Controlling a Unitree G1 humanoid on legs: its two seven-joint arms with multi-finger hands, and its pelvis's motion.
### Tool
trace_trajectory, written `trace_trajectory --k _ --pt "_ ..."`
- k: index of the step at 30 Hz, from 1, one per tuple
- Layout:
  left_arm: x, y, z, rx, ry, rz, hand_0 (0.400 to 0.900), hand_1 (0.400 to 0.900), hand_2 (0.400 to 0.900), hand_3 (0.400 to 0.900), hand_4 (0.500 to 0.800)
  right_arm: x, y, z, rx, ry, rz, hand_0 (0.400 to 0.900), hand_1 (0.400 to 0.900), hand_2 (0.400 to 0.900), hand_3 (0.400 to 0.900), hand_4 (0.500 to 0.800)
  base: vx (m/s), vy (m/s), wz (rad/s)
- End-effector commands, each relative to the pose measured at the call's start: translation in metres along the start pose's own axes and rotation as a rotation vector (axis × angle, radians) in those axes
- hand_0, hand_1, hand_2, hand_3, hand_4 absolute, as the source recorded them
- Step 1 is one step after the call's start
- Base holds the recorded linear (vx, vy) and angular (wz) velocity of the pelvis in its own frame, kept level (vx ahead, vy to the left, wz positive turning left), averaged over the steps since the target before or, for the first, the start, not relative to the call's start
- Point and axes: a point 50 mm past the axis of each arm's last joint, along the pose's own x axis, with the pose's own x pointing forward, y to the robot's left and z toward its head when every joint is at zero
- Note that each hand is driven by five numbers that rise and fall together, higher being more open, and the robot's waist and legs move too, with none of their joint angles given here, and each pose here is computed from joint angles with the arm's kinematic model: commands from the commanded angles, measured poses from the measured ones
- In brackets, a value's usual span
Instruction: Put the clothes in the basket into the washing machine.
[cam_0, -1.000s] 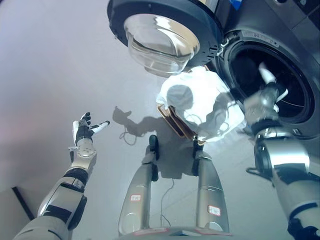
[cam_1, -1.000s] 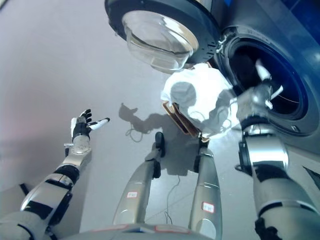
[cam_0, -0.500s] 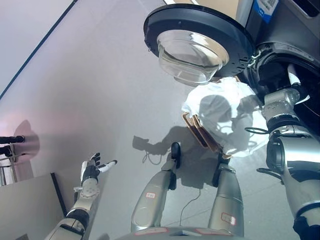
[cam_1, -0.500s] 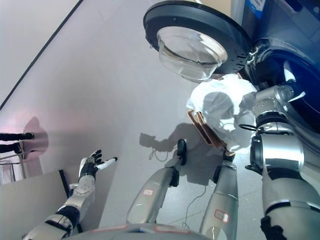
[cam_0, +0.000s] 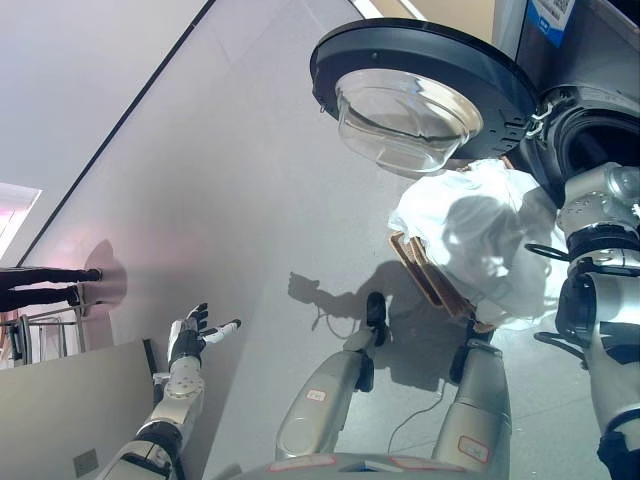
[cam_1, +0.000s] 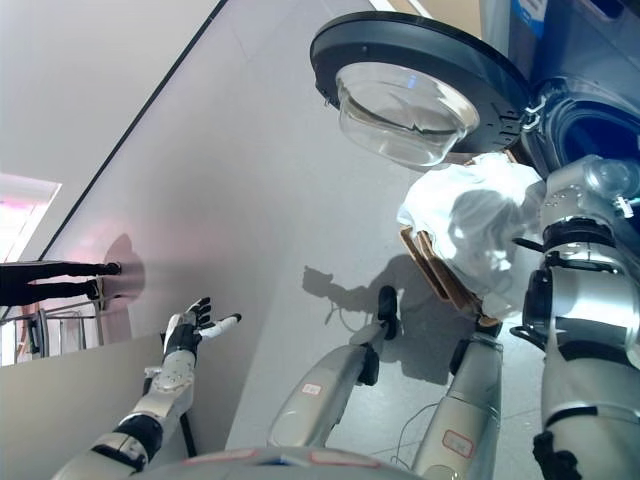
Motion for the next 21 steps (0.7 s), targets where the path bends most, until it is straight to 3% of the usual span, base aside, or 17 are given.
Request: trace_trajectory --k 1,12,13,21 --pt "0.003 0.023 -0.005 0.045 0.003 0.114 0.9 0.9 0.9 0.9 0.8 -0.001 0.014 0.06 0.037 -0.293 0.08 0.4 0.4 0.4 0.4 0.5 0.001 0.003 -0.11" --pt "0.002 0.027 -0.013 0.015 0.053 0.137 0.9 0.9 0.9 0.9 0.8 -0.007 0.028 0.057 0.053 -0.248 0.209 0.4 0.4 0.4 0.4 0.5 0.001 0.003 -0.07" --pt "0.003 0.028 -0.013 0.01 0.056 0.138 0.9 0.9 0.9 0.9 0.8 -0.007 0.029 0.055 0.051 -0.237 0.225 0.9 0.9 0.9 0.9 0.8 -0.012 -0.012 -0.03" --pt "0.003 0.029 -0.018 -0.015 0.103 0.143 0.9 0.9 0.9 0.9 0.8 -0.013 0.038 0.03 0.065 -0.096 0.366 0.9 0.9 0.9 0.9 0.8 -0.006 -0.001 -0.04"
